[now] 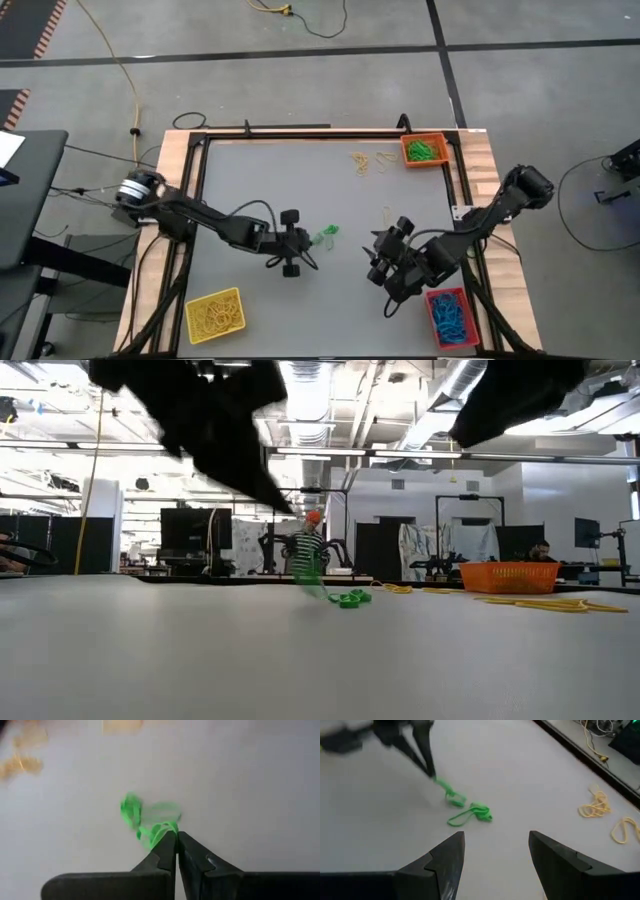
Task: Sort rubber bands into baskets
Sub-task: Put the green rubber band into the orange bin
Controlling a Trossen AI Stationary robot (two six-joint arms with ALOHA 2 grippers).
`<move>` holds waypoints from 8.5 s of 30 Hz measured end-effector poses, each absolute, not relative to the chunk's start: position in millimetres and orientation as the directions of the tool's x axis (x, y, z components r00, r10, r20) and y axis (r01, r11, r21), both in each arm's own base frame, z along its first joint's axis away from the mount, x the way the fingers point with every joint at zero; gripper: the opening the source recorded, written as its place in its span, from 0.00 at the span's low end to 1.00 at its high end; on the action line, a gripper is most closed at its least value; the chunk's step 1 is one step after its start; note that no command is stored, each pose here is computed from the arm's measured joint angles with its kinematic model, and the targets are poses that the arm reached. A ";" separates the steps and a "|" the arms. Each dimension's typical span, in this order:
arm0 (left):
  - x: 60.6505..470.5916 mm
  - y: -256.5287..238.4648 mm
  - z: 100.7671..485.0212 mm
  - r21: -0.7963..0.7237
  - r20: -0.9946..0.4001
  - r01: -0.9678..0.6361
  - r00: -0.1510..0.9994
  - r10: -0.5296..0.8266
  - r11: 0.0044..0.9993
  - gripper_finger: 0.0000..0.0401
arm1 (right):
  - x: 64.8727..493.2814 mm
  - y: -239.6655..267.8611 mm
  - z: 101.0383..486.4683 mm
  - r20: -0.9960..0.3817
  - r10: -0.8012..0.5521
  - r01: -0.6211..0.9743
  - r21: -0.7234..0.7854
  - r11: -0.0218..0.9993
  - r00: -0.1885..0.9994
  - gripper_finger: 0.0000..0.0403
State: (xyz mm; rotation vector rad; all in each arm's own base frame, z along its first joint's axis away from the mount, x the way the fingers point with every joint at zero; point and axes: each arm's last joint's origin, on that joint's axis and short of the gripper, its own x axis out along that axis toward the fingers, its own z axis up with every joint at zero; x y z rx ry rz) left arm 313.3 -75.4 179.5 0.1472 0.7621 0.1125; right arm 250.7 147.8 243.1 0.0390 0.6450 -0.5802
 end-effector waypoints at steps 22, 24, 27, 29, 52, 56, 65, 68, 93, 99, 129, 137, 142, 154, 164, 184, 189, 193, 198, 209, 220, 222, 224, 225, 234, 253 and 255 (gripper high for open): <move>295.9 -68.3 203.4 0.115 -0.705 0.045 0.708 0.049 0.992 0.00 | 310.3 139.5 198.2 -0.546 -0.524 0.422 -0.311 0.851 0.654 0.62; 298.1 -69.0 204.6 0.087 -0.694 0.086 0.720 -0.001 0.993 0.00 | 310.1 139.6 198.0 -0.552 -0.518 0.416 -0.310 0.855 0.653 0.62; 296.8 -62.6 207.8 0.236 -0.662 -0.137 0.702 0.263 0.962 0.00 | 310.1 139.8 197.8 -0.558 -0.512 0.405 -0.314 0.859 0.653 0.62; 294.4 -56.9 205.5 0.273 -0.678 -0.165 0.666 0.311 0.948 0.00 | 310.2 140.0 197.9 -0.557 -0.511 0.399 -0.320 0.859 0.655 0.62; 301.3 -63.2 209.9 0.106 -0.677 -0.001 0.732 0.073 0.994 0.00 | 316.3 144.2 201.0 -0.569 -0.428 0.346 -0.254 0.903 0.701 0.62; 301.4 -63.4 210.1 0.106 -0.675 -0.002 0.734 0.073 0.994 0.00 | 319.5 142.3 202.4 -0.562 -0.420 0.346 -0.240 0.907 0.712 0.62; 301.4 -63.4 209.6 0.098 -0.672 -0.006 0.737 0.071 0.995 0.00 | 336.3 134.8 178.1 -0.613 -0.382 0.303 -0.234 0.924 0.691 0.62; 300.1 -63.1 207.8 0.101 -0.685 -0.005 0.725 0.074 0.995 0.00 | 342.1 130.7 166.7 -0.634 -0.377 0.290 -0.242 0.926 0.675 0.62; 320.3 -71.3 179.7 0.015 -0.696 0.090 0.716 -0.054 0.996 0.00 | 356.0 138.7 173.0 -0.556 -0.278 0.149 -0.267 0.952 0.783 0.62; 321.8 -72.3 181.3 -0.002 -0.681 0.109 0.728 -0.081 0.994 0.00 | 357.2 137.3 173.6 -0.552 -0.278 0.151 -0.265 0.953 0.787 0.62; 324.5 -83.7 187.4 -0.035 -0.619 0.182 0.768 -0.164 0.983 0.00 | 352.5 135.8 168.4 -0.599 -0.290 0.121 -0.307 0.944 0.746 0.10; 324.3 -84.4 187.5 -0.013 -0.617 0.132 0.779 -0.112 0.991 0.01 | 352.7 134.5 168.3 -0.598 -0.300 0.092 -0.353 0.931 0.743 0.05; 321.7 -92.6 187.7 0.059 -0.608 0.097 0.793 -0.042 0.993 0.13 | 353.6 125.8 167.6 -0.587 -0.368 0.128 -0.409 0.904 0.721 0.05; 314.0 -114.2 185.7 0.012 -0.594 0.003 0.805 0.004 1.000 0.44 | 361.9 55.0 166.3 -0.581 -0.592 0.315 -0.511 0.800 0.559 0.05; 314.8 -132.3 161.5 -0.006 -0.619 -0.043 0.785 0.030 0.999 0.44 | 340.6 -41.4 204.6 -0.622 -0.677 0.411 -0.539 0.735 0.394 0.05; 315.9 -146.3 159.7 -0.067 -0.550 -0.121 0.833 0.065 0.990 0.44 | 197.8 -200.9 269.0 -0.801 -0.568 0.693 -0.301 0.655 0.189 0.05; 315.5 -146.6 159.9 -0.073 -0.544 -0.146 0.835 0.083 0.987 0.44 | 173.5 -219.5 255.1 -0.848 -0.513 0.753 -0.252 0.608 0.131 0.05; 315.5 -146.5 159.9 -0.079 -0.543 -0.154 0.835 0.087 0.985 0.44 | 157.6 -225.1 238.2 -0.871 -0.480 0.780 -0.230 0.582 0.101 0.05; 315.5 -146.5 159.9 -0.079 -0.543 -0.154 0.835 0.087 0.985 0.44 | 137.1 -227.4 216.3 -0.898 -0.437 0.810 -0.224 0.541 0.043 0.06; 315.8 -145.6 160.0 -0.067 -0.541 -0.157 0.836 0.097 0.985 0.44 | 117.6 -230.4 195.1 -0.902 -0.431 0.862 -0.212 0.461 0.009 0.09; 315.9 -145.4 159.9 -0.066 -0.541 -0.157 0.835 0.097 0.985 0.44 | 118.5 -232.3 196.2 -0.890 -0.456 0.888 -0.205 0.413 0.006 0.24; 315.9 -145.4 159.9 -0.066 -0.541 -0.157 0.835 0.097 0.985 0.44 | 119.5 -231.7 196.2 -0.890 -0.456 0.886 -0.205 0.416 0.008 0.29; 315.9 -145.4 159.9 -0.066 -0.541 -0.157 0.835 0.097 0.985 0.44 | 121.1 -230.7 196.1 -0.891 -0.454 0.883 -0.205 0.422 0.011 0.33; 315.9 -145.4 159.9 -0.066 -0.541 -0.157 0.835 0.097 0.985 0.44 | 121.9 -230.2 196.1 -0.891 -0.453 0.882 -0.205 0.425 0.012 0.36; 315.8 -145.4 159.9 -0.057 -0.542 -0.151 0.835 0.097 0.987 0.44 | 130.2 -223.0 195.2 -0.902 -0.432 0.862 -0.203 0.465 0.020 0.58; 301.2 -111.1 138.3 0.095 -0.707 -0.412 0.613 0.353 0.906 0.44 | 170.4 -187.2 211.6 -0.868 -0.469 0.787 -0.171 0.593 0.164 0.61; 300.3 -105.2 136.3 0.101 -0.731 -0.427 0.581 0.358 0.899 0.44 | 174.9 -179.4 217.3 -0.857 -0.477 0.776 -0.162 0.610 0.196 0.61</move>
